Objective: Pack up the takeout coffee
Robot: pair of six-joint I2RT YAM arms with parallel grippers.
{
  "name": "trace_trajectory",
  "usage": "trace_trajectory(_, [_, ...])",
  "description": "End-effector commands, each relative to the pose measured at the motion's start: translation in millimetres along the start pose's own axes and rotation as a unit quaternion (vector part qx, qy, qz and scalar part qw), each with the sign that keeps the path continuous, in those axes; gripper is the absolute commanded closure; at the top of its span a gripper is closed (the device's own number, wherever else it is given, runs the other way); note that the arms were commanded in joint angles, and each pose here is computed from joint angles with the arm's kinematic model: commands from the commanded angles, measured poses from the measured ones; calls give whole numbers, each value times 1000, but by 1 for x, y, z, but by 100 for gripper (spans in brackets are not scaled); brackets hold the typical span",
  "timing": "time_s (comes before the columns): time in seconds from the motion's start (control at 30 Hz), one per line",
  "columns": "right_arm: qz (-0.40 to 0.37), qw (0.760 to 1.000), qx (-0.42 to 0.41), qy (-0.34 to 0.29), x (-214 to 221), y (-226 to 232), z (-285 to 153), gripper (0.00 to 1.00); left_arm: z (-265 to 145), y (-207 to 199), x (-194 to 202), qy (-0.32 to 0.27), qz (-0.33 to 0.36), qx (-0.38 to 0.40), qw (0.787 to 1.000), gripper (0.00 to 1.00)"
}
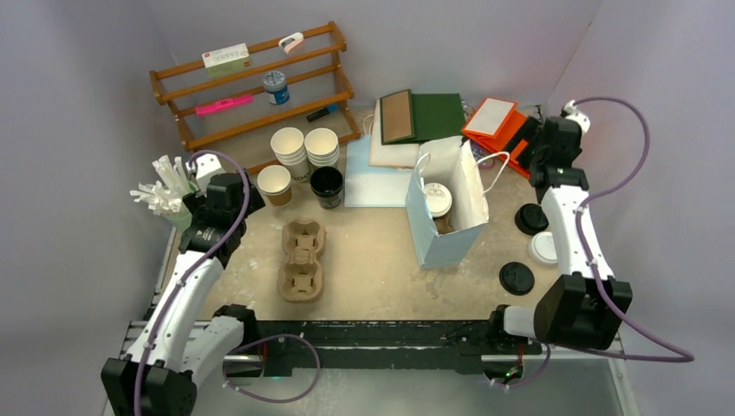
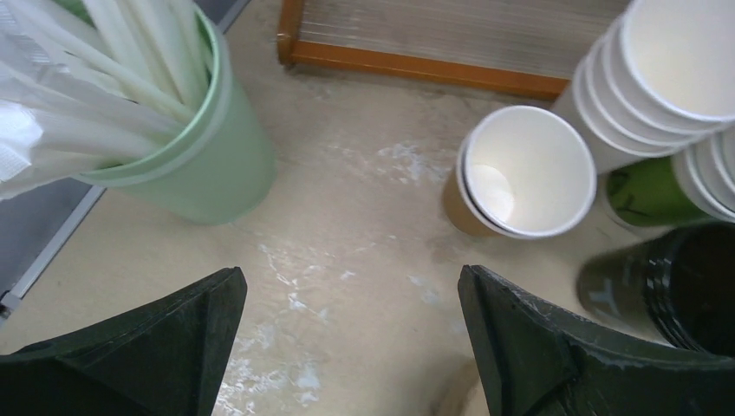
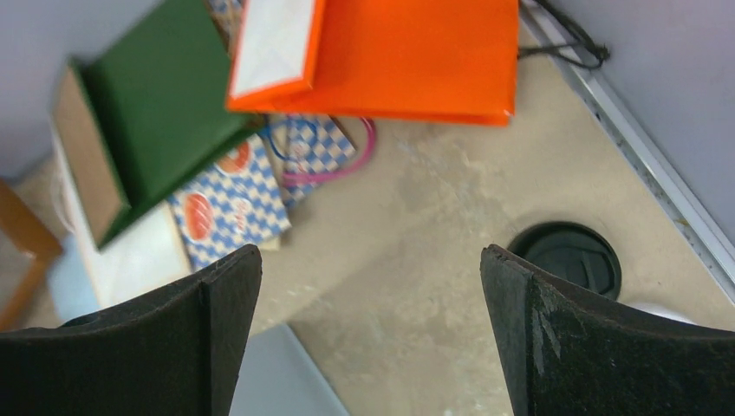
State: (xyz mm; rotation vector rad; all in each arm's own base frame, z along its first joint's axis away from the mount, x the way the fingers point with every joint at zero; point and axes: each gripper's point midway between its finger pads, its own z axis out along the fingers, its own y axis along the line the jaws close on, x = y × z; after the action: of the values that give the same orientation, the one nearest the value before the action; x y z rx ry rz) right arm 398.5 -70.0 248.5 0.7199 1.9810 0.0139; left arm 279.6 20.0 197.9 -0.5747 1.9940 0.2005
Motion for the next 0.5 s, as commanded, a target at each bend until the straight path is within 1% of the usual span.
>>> trace_trajectory(0.0, [-58,994,-43,-77,-7,4,0,2,24,0,-21,-47,-3,9,999,0])
trace_trajectory(0.03, [-74,994,-43,-61,11,-2,4,1,29,3,-18,-51,-1,0,999,0])
trace_trajectory(0.1, [-88,993,-53,-54,29,-5,5,1,39,11,-4,-57,-3,-18,998,0])
trace_trajectory(0.17, [-97,990,-76,-64,39,-3,4,1,45,20,6,-81,-3,-29,996,0])
trace_trajectory(0.2, [-97,989,-87,-72,42,-2,4,1,47,24,7,-104,2,-29,994,0])
trace_trajectory(0.23, [-103,986,-104,-84,44,2,5,1,48,26,8,-123,15,-27,992,0])
trace_trajectory(0.3, [-117,981,-128,-89,54,5,7,1,52,29,7,-158,47,-24,986,0])
trace_trajectory(0.37, [-135,976,-150,-85,67,8,10,1,58,30,13,-164,84,-25,983,0])
trace_trajectory(0.47, [-149,966,-187,-96,84,12,11,1,65,24,19,-172,103,-9,980,0])
